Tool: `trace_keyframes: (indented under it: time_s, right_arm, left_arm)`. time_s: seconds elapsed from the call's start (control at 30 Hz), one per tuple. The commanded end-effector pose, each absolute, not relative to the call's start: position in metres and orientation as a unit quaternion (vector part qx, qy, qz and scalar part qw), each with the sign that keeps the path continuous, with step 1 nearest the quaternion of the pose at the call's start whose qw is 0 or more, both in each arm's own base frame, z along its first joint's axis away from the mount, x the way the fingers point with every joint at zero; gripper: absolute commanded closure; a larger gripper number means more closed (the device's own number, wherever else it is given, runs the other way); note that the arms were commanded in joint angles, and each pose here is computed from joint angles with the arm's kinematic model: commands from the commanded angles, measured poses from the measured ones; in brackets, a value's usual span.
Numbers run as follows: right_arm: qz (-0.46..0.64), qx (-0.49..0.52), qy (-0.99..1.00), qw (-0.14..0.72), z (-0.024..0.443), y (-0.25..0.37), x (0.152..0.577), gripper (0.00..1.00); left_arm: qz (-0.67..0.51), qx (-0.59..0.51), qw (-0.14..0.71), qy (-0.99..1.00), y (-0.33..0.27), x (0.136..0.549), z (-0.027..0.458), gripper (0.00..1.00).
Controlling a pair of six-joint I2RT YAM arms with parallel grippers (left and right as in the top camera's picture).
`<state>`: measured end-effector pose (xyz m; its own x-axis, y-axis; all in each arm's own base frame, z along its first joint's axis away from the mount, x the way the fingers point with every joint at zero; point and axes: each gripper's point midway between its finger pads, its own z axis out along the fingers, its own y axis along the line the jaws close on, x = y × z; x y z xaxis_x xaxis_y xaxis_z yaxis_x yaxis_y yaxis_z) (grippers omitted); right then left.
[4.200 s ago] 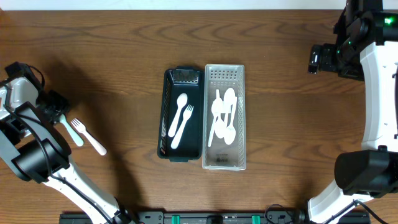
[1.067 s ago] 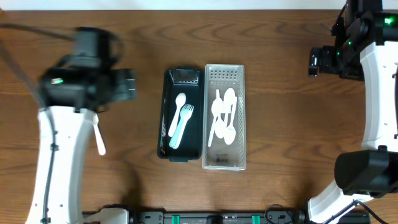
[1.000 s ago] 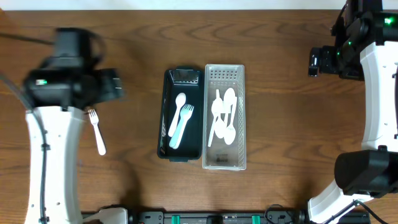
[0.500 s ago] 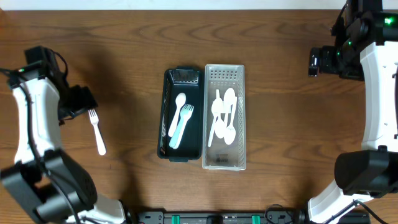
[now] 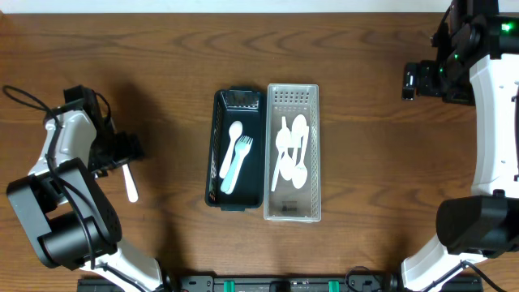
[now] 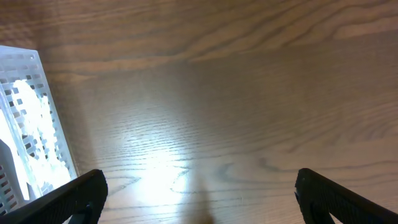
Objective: Pack container
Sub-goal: 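Move the left gripper back and grasp the last white fork, then place the last fork into the black basket with the left gripper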
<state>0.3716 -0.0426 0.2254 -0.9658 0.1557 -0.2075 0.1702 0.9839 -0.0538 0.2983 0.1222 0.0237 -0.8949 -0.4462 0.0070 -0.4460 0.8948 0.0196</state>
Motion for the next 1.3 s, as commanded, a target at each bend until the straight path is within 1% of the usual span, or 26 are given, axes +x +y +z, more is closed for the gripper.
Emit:
trace_keyframes:
  time_s: [0.0, 0.5, 0.73, 0.8, 0.9, 0.97, 1.07, 1.1, 1.17, 1.2, 1.23, 1.27]
  right_arm:
    - [-0.04, 0.078, 0.992, 0.094, 0.221, -0.046, 0.37, 0.01]
    - [-0.041, 0.071, 0.993, 0.09, 0.221, -0.046, 0.369, 0.01]
    - [-0.041, 0.068, 0.993, 0.089, 0.221, -0.046, 0.368, 0.01]
    - [-0.041, 0.068, 0.993, 0.089, 0.221, -0.046, 0.368, 0.01]
    - [-0.041, 0.068, 0.993, 0.089, 0.221, -0.046, 0.368, 0.01]
    - [-0.041, 0.068, 0.993, 0.088, 0.221, -0.046, 0.368, 0.01]
    - [-0.041, 0.066, 0.993, 0.087, 0.221, -0.045, 0.367, 0.01]
    - [-0.041, 0.064, 0.993, 0.087, 0.221, -0.045, 0.367, 0.01]
    - [-0.041, 0.064, 0.993, 0.087, 0.221, -0.045, 0.367, 0.01]
    - [-0.041, 0.064, 0.993, 0.087, 0.221, -0.045, 0.367, 0.01]
    - [-0.041, 0.064, 0.993, 0.087, 0.221, -0.045, 0.367, 0.01]
    - [-0.041, 0.064, 0.993, 0.087, 0.221, -0.045, 0.367, 0.01]
  left_arm:
    - [-0.002, 0.22, 0.019, -0.975, 0.119, 0.292, 0.012, 0.12]
    - [-0.004, 0.218, 0.025, -0.976, 0.115, 0.279, -0.012, 0.15]
    - [-0.008, 0.219, 0.019, -0.976, 0.116, 0.28, -0.014, 0.14]
    - [-0.008, 0.219, 0.019, -0.976, 0.116, 0.28, -0.014, 0.16]
    - [-0.008, 0.219, 0.019, -0.976, 0.116, 0.28, -0.014, 0.35]
    - [-0.008, 0.219, 0.019, -0.976, 0.116, 0.28, -0.014, 0.45]
    - [-0.008, 0.219, 0.019, -0.976, 0.116, 0.28, -0.014, 0.7]
    - [-0.008, 0.219, 0.019, -0.976, 0.116, 0.28, -0.014, 0.75]
    - [-0.008, 0.219, 0.019, -0.976, 0.116, 0.28, -0.014, 0.79]
    - [-0.008, 0.219, 0.019, -0.976, 0.116, 0.28, -0.014, 0.86]
    - [-0.008, 0.219, 0.019, -0.976, 0.116, 0.28, -0.014, 0.89]
    - [-0.008, 0.219, 0.019, -0.976, 0.116, 0.28, -0.014, 0.9]
